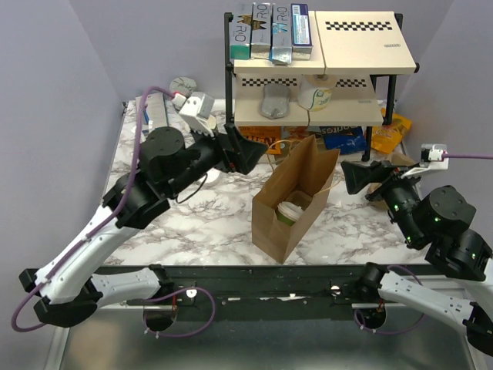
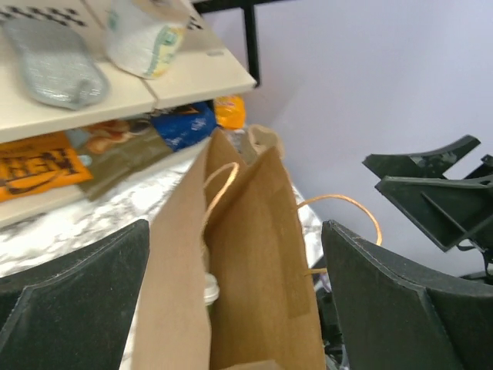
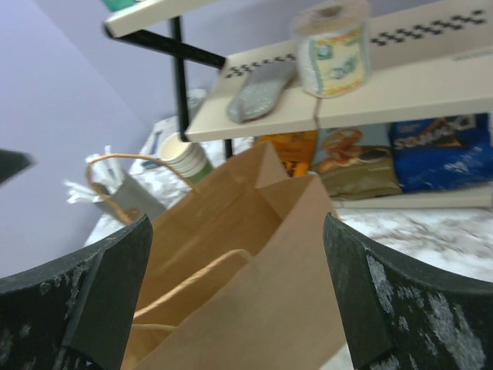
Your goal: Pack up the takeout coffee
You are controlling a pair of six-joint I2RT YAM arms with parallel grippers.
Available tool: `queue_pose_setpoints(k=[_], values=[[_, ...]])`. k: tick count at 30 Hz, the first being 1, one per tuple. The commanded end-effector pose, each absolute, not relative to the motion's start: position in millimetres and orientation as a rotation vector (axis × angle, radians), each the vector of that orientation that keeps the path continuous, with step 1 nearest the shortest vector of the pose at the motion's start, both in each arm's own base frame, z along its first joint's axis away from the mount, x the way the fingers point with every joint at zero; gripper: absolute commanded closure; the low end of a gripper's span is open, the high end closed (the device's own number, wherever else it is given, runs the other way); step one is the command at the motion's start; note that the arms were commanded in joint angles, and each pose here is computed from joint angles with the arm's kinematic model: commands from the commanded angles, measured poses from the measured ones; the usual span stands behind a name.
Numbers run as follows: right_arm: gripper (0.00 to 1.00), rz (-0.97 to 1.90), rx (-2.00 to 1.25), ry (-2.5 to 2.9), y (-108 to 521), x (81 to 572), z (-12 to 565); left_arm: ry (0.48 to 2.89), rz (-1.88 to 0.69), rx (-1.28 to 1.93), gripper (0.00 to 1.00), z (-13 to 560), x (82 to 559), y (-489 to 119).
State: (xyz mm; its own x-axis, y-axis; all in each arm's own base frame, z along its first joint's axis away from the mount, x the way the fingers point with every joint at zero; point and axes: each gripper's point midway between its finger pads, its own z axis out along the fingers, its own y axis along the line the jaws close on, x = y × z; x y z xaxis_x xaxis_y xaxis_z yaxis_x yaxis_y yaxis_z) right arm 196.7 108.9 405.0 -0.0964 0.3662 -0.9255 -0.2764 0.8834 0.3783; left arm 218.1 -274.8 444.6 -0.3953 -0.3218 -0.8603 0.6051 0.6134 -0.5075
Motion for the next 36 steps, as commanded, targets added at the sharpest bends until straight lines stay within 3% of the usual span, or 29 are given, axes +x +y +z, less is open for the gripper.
queue_pose_setpoints(k=[1, 7, 14, 18, 25, 28, 36], values=[[0.00, 0.328, 0.246, 1.613, 62, 200, 387, 1.744, -0.826, 0.128, 0.01, 444, 217, -224], [0.00, 0.267, 0.329, 1.590, 28, 188, 386, 1.830, -0.468, -0.168, 0.01, 424, 258, -149], [0.00, 0.124, 0.328, 1.685, 30, 196, 356, 1.984, -0.235, -0.447, 0.02, 355, 331, -79], [0.00, 0.102, 0.331, 1.716, 36, 201, 341, 2.047, -0.180, -0.478, 0.15, 323, 355, -60], [0.00, 0.098, 0.321, 1.724, 30, 196, 325, 2.121, -0.017, -0.493, 0.20, 282, 367, -27], [0.00, 0.111, 0.308, 1.735, 32, 194, 317, 2.154, 0.012, -0.504, 0.29, 268, 377, -19], [0.00, 0.123, 0.309, 1.734, 29, 191, 315, 2.236, 0.005, -0.539, 0.41, 225, 400, -11]])
